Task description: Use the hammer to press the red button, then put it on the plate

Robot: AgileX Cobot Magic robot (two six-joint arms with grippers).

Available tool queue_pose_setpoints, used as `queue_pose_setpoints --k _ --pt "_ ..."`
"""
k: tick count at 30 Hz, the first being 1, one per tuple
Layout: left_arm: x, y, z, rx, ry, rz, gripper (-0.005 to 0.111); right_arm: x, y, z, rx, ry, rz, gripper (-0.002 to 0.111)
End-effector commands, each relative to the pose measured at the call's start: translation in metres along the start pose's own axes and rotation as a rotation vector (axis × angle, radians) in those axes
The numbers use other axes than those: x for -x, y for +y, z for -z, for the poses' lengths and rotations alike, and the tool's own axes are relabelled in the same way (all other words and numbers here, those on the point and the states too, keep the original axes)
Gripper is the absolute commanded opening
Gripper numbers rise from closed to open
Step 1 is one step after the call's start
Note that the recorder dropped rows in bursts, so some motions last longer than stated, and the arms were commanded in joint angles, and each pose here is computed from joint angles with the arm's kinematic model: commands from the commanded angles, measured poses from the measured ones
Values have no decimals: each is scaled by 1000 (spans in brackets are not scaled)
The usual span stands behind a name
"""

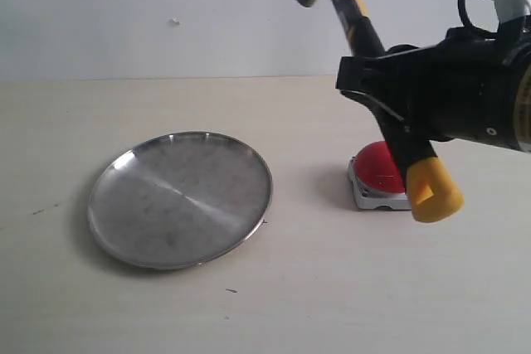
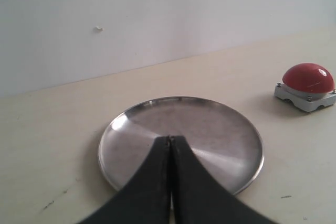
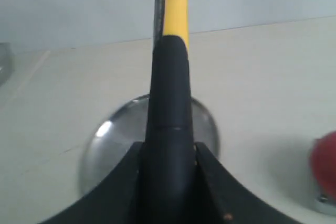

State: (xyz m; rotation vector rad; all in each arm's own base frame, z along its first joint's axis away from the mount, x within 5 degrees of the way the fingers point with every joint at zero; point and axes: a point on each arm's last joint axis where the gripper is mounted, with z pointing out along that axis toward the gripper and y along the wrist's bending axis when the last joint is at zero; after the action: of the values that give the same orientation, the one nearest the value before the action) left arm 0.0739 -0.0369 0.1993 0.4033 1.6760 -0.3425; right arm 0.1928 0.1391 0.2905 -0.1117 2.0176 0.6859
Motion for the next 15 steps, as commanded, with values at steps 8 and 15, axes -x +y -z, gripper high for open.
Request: queue_pose_setpoints --k 8,15 --pt "0 0 0 0 -3 1 0 3 33 12 340 12 114 0" --pt "0 0 0 0 -3 1 0 14 43 16 411 -24 137 0"
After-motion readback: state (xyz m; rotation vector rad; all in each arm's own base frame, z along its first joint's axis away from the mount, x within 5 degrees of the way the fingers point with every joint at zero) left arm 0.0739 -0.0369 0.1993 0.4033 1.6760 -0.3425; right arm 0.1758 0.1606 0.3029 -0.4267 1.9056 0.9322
